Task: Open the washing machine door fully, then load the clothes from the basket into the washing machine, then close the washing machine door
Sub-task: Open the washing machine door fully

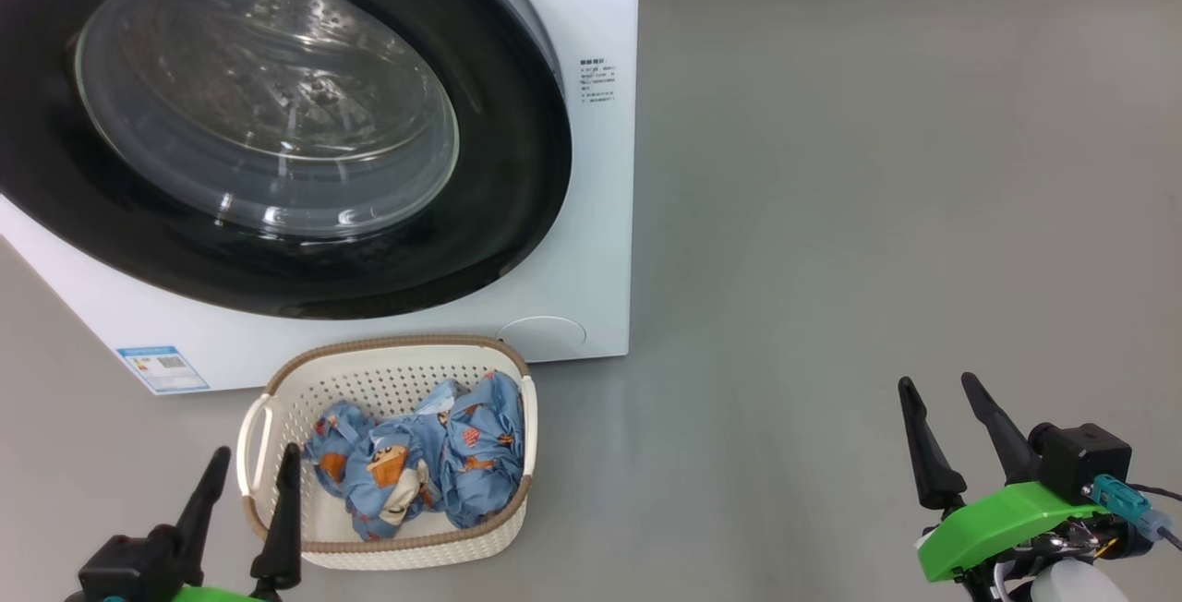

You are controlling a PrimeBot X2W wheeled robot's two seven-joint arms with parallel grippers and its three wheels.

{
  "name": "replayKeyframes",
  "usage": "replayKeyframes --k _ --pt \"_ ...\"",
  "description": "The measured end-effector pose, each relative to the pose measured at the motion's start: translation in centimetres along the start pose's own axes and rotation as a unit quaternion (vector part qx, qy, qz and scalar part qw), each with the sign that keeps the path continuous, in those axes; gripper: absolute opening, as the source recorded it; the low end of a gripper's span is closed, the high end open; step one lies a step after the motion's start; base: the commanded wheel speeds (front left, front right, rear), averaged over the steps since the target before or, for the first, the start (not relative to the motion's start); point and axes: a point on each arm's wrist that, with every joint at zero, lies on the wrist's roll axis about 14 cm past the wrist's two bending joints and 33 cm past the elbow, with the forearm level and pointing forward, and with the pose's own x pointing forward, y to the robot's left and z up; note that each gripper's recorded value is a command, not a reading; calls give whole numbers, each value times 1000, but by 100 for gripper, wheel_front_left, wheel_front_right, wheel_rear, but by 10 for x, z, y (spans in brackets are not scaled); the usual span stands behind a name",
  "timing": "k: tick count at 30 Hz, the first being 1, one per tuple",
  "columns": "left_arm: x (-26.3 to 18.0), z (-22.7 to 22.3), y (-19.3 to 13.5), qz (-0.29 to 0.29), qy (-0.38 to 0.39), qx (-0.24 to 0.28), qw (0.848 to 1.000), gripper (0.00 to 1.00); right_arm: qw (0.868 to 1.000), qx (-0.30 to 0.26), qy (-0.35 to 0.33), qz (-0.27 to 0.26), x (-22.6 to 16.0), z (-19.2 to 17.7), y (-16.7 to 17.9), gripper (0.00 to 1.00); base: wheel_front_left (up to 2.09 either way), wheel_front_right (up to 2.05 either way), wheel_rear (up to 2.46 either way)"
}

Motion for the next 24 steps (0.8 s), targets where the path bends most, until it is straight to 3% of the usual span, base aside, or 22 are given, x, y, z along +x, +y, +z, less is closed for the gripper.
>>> replayKeyframes --k 9,10,11,13,14,20,24 --pt "-2 0 2 3 0 0 1000 100 1000 4 -2 7 4 1 5 100 0 0 0" --pt "-2 -1 2 4 1 0 1000 100 1000 7 -5 9 6 3 6 67 0 0 0" --pt "-2 -2 3 4 2 -1 1000 100 1000 10 -9 10 9 6 8 41 0 0 0" --pt "-2 -3 3 6 5 -2 1000 100 999 26 -20 13 17 14 11 4 0 0 0" --pt "-2 -4 4 8 6 -3 1000 100 999 38 -27 14 21 18 13 0 0 0 0" --pt "-2 -10 4 12 12 -9 1000 100 991 107 -75 27 50 52 27 0 0 0 0" --pt "1 -15 5 16 18 -14 1000 100 972 183 -142 49 80 103 37 0 0 0 0"
